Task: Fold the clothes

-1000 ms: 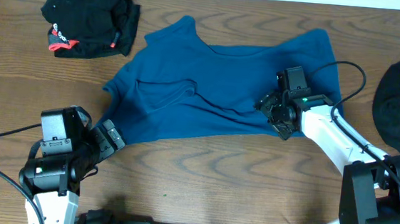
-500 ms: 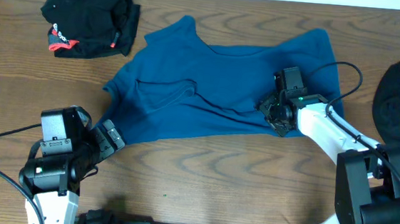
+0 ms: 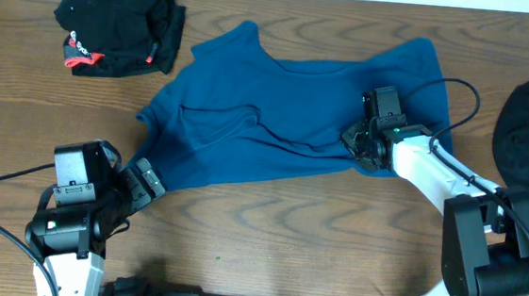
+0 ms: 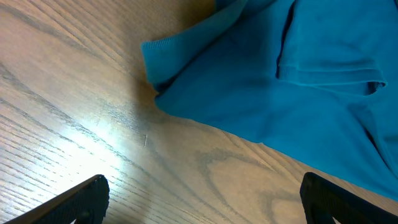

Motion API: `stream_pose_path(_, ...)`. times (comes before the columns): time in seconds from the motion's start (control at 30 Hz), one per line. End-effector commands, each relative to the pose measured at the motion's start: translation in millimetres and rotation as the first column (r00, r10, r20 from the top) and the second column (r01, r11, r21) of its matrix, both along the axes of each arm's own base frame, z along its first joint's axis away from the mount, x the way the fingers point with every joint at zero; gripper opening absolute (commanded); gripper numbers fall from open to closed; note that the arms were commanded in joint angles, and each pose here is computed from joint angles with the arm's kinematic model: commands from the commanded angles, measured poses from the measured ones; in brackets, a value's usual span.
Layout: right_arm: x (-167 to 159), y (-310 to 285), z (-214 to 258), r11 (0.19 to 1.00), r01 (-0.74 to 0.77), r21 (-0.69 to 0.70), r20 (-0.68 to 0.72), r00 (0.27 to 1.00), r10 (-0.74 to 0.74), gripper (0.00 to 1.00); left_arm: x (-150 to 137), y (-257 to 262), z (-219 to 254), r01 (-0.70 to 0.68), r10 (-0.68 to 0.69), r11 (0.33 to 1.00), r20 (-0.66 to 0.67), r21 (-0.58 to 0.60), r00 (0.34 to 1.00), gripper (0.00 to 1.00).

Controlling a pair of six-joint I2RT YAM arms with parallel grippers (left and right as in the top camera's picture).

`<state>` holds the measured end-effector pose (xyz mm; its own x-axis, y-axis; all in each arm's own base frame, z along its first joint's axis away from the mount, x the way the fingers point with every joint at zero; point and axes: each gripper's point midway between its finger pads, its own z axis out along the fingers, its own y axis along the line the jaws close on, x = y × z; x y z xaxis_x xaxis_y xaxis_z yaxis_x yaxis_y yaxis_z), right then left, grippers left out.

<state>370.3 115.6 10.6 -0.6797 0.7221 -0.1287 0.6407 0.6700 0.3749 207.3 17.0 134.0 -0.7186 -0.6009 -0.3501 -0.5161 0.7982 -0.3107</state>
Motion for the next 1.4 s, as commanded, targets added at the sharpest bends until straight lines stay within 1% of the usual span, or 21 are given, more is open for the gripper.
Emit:
stream_pose_path(0.0, -1.4, -6.8, -9.1, 0.999, -0.008, -0.033, -0.012, 1.0, 0.007, 0.44, 2.7, -0.8, 5.1, 0.021, -0.021, 1.0, 0.017, 0.004, 1.0, 0.98)
stream_pose_path(0.07, -1.1, -7.2, -9.0, 0.999, -0.013, -0.036, -0.011, 1.0, 0.012, 0.41, 2.7, -0.8, 5.1, 0.021, -0.021, 1.0, 0.017, 0.004, 1.0, 0.98)
stream_pose_path(0.17, 0.0, -10.7, -9.0, 0.999, -0.003, -0.036, -0.01, 1.0, 0.003, 0.34, 2.7, -0.8, 5.1, 0.021, -0.021, 1.0, 0.017, 0.005, 1.0, 0.98)
stream_pose_path(0.2, 0.9, -12.2, -8.6, 0.999, -0.004, -0.038, -0.007, 1.0, 0.004, 0.33, 2.7, -0.8, 5.1, 0.021, -0.021, 1.0, 0.016, 0.004, 1.0, 0.98)
stream_pose_path(0.3, 3.8, -16.5, -7.1, 0.999, -0.012, -0.045, 0.0, 1.0, 0.012, 0.3, 2.7, -0.8, 5.1, 0.021, -0.021, 1.0, 0.017, 0.004, 1.0, 0.98)
stream_pose_path(0.57, 21.9, -26.7, 6.0, 0.998, -0.021, -0.055, 0.047, 0.999, 0.023, 0.27, 2.7, -0.8, 5.1, 0.021, -0.021, 1.0, 0.016, 0.004, 1.0, 0.98)
stream_pose_path(0.73, 34.9, -37.3, 14.5, 0.998, -0.007, -0.058, 0.084, 0.996, 0.012, 0.12, 2.7, -0.8, 5.1, 0.021, -0.021, 1.0, 0.016, 0.004, 1.0, 0.98)
stream_pose_path(0.93, 44.0, -50.1, 18.0, 0.998, 0.021, -0.057, 0.116, 0.993, -0.014, 0.09, 2.7, -0.8, 5.1, 0.021, -0.021, 1.0, 0.016, 0.004, 1.0, 0.98)
stream_pose_path(1.07, 54.5, -57.0, 23.4, 0.998, 0.027, -0.059, 0.161, 0.987, -0.018, 0.02, 2.7, -0.8, 5.1, 0.021, -0.021, 1.0, 0.016, 0.004, 1.0, 0.98)
stream_pose_path(1.2, 64.5, -63.3, 28.9, 0.997, 0.03, -0.065, 0.206, 0.979, -0.016, 0.01, 2.7, -0.8, 5.1, 0.021, -0.021, 1.0, 0.016, 0.004, 1.0, 0.98)
stream_pose_path(1.3, 69.9, -70.6, 31.9, 0.995, 0.026, -0.097, 0.232, 0.973, -0.003, 0.02, 2.7, -0.8, 5.1, 0.021, -0.021, 1.0, 0.016, 0.004, 1.0, 0.98)
stream_pose_path(1.37, 74.3, -62.6, 37.5, 0.995, -0.053, -0.086, 0.261, 0.963, 0.074, 0.07, 2.7, -0.8, 5.1, 0.021, -0.021, 1.0, 0.016, 0.004, 1.0, 0.98)
